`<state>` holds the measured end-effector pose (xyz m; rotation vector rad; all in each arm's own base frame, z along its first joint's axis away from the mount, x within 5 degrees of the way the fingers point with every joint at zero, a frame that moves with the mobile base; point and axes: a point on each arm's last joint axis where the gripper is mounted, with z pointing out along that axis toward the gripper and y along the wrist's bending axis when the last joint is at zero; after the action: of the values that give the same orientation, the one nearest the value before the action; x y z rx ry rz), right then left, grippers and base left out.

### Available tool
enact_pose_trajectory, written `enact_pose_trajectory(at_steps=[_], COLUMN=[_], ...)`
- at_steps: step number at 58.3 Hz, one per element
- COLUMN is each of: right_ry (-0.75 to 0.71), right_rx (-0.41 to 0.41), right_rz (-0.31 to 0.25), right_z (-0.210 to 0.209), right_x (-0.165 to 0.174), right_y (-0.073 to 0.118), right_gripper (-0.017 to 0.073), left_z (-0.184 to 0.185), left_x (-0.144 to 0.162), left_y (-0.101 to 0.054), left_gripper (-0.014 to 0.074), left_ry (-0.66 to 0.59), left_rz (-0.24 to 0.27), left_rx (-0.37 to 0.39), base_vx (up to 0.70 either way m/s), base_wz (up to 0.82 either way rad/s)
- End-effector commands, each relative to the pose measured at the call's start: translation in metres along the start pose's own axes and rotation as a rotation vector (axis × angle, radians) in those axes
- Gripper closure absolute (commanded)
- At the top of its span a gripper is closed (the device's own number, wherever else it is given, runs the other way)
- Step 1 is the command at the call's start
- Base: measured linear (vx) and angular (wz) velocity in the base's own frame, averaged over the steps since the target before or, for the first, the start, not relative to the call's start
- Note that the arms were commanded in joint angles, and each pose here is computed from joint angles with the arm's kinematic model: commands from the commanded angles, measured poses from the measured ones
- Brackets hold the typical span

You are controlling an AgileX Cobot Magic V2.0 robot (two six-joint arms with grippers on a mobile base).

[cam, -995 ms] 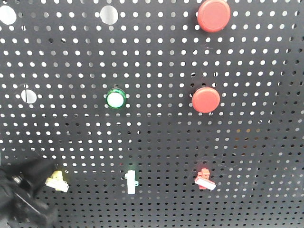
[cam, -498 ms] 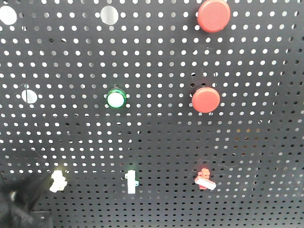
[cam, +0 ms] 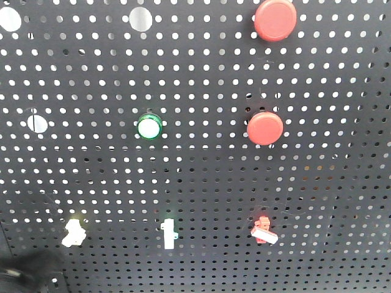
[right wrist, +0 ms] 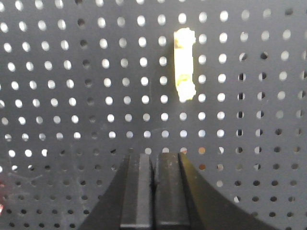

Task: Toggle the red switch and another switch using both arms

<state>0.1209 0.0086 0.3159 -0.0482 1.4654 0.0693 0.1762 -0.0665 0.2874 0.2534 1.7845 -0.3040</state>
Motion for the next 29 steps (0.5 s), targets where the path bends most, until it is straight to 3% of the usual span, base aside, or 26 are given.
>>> enact_pose_trajectory(at_steps=[1, 16, 29], right_ry=[-0.117, -0.115, -0.029], right_rx=[-0.035, -0.313, -0.466], right_rz=[-0.019, -0.01, 0.021], right_z=[0.003, 0.018, 0.044], right_x=[-0.018, -0.012, -0.013], right_y=[0.004, 0.038, 0.071], right_gripper=[0.0566, 0.0566, 0.0566], left_z=[-0.022, -0.06, -0.071], left_x=[-0.027, -0.041, -0.039], left_y=[-0.002, -0.003, -0.003], left_gripper=[0.0591, 0.0591, 0.0591], left_ry=[-0.17, -0.286, -0.277], left_rz=[-0.006, -0.007, 0.001], left_rx=[0.013, 0.028, 0.034], base_vx=[0.0, 0.0, 0.0], base_wz=[0.0, 0.0, 0.0])
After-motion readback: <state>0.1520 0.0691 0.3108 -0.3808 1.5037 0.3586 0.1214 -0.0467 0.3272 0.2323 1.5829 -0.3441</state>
